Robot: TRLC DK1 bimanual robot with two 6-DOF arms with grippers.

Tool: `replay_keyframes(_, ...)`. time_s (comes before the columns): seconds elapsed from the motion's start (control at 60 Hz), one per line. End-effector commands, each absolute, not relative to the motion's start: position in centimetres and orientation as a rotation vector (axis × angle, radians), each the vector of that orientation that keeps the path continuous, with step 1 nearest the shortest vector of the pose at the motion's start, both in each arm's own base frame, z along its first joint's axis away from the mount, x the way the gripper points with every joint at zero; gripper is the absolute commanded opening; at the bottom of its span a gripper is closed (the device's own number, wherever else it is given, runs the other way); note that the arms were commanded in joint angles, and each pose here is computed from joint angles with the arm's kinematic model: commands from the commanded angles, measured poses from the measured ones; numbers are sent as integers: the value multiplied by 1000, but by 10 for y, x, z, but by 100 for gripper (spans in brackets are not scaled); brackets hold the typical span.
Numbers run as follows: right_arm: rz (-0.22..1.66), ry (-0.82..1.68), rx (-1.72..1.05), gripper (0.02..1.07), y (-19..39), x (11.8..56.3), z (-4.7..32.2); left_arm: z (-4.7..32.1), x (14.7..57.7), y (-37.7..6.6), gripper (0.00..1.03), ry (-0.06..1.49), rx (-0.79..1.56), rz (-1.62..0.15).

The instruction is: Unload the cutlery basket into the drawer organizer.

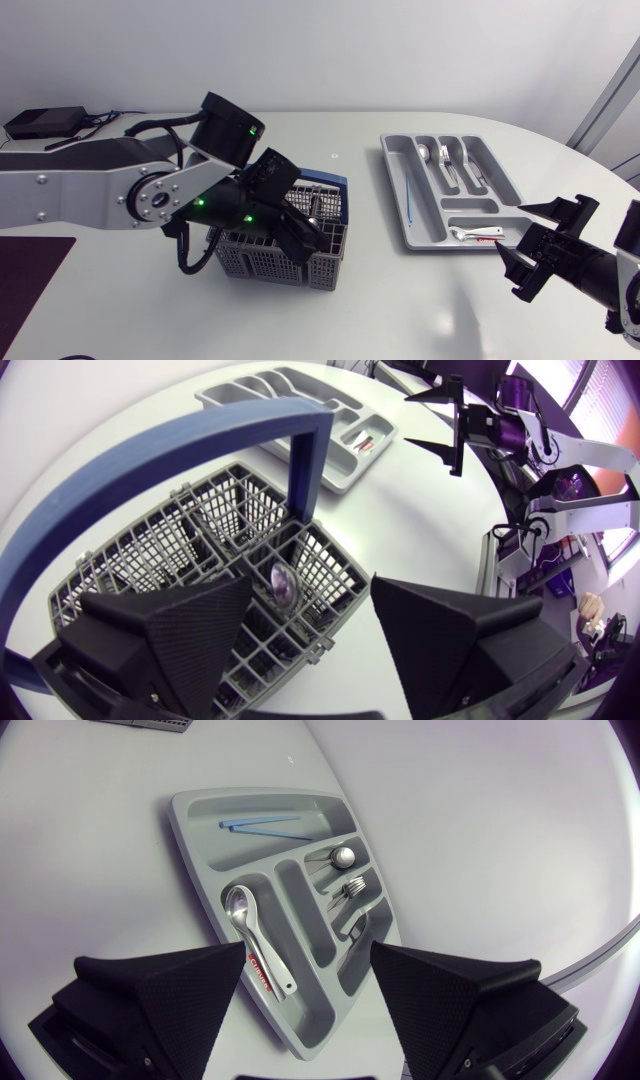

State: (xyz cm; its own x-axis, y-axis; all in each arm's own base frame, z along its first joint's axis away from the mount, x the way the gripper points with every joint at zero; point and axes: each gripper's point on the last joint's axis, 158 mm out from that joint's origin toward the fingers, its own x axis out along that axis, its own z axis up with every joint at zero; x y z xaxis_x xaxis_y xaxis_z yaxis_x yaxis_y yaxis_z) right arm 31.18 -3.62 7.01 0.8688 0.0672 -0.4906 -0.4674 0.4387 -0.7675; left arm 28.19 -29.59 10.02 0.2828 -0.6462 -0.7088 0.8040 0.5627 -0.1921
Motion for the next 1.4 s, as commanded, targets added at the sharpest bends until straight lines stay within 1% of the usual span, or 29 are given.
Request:
replay_keyframes(0.0,367,437,-1043,92,-30,304,59,102,279,-290,78,824,188,-962)
replay_keyframes(0.1,365,433,-1047,92,-30,304,60,103,281,-290,77,805,184,-961)
replay_keyframes(0.233,365,428,-1048,92,-29,303,61,103,279,-293,64,802,186,-969)
replay_keyframes(0.283,364,425,-1050,92,-28,302,61,106,280,-294,62,795,181,-968)
replay_keyframes(0.367,378,419,-1026,92,-22,299,65,116,277,-292,62,776,182,-972)
replay_keyframes(0.467,423,397,-1001,92,-3,294,72,123,271,-288,62,774,196,-980)
replay_keyframes(0.667,581,355,-893,91,61,280,95,133,262,-284,62,763,227,-997)
replay_keyframes(0.717,635,344,-871,85,79,273,99,131,261,-284,62,770,228,-998)
replay_keyframes(0.767,683,331,-854,73,97,267,101,129,262,-283,62,777,229,-995)
replay_keyframes(0.8,712,323,-845,60,108,263,102,126,263,-283,61,787,230,-993)
replay_keyframes(0.817,737,313,-832,50,117,260,105,124,264,-283,59,793,230,-991)
replay_keyframes(0.85,763,307,-812,40,126,256,107,122,265,-282,59,803,231,-989)
replay_keyframes(0.883,809,308,-795,27,137,250,107,120,266,-282,59,809,231,-986)
replay_keyframes(0.917,842,302,-786,19,147,245,108,118,266,-282,59,816,231,-985)
replay_keyframes(0.967,897,295,-765,18,161,236,108,115,267,-282,59,832,232,-984)
replay_keyframes(1.167,1084,349,-723,13,207,210,88,114,267,-282,43,838,235,-988)
replay_keyframes(1.233,1121,361,-712,9,219,208,81,113,267,-281,37,840,234,-988)
replay_keyframes(1.317,1152,366,-701,8,232,209,74,112,267,-281,34,842,236,-989)
replay_keyframes(1.383,1169,362,-703,8,241,210,71,112,268,-280,33,842,234,-986)
